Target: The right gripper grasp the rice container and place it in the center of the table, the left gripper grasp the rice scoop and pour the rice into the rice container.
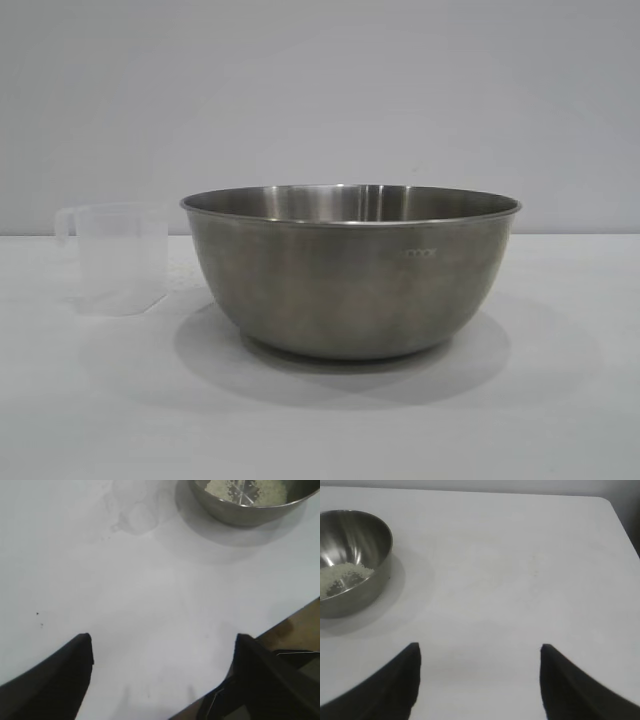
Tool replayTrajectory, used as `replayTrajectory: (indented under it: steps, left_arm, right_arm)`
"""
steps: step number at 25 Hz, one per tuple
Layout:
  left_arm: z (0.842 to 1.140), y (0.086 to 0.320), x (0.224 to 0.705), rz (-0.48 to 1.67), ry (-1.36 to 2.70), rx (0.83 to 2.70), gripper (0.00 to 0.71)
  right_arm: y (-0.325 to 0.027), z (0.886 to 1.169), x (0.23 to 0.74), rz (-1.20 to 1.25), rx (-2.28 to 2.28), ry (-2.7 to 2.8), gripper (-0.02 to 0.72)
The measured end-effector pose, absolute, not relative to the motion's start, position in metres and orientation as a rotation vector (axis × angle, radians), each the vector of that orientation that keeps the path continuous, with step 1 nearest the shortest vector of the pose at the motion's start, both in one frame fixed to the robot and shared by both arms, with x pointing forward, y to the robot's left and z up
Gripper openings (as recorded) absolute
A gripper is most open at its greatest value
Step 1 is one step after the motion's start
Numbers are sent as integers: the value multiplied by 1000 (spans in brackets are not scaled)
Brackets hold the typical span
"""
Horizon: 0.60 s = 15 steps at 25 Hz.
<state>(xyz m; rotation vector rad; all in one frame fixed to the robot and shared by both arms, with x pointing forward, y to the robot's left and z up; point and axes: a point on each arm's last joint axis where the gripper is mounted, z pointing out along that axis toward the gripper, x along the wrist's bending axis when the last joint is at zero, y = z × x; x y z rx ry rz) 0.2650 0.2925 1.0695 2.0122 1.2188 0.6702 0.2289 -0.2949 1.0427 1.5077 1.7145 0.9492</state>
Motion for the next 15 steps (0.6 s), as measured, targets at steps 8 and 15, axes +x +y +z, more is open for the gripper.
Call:
replayTrajectory:
  steps: [8, 15]
  left_arm:
    - [1060, 304, 250, 737, 1252, 1913, 511]
    - [1050, 304, 249, 739, 1252, 1896, 511]
  right_arm:
    - [-295, 1043, 229, 949, 1508, 1715, 414]
    - [-295, 1043, 229, 949, 1508, 1715, 414]
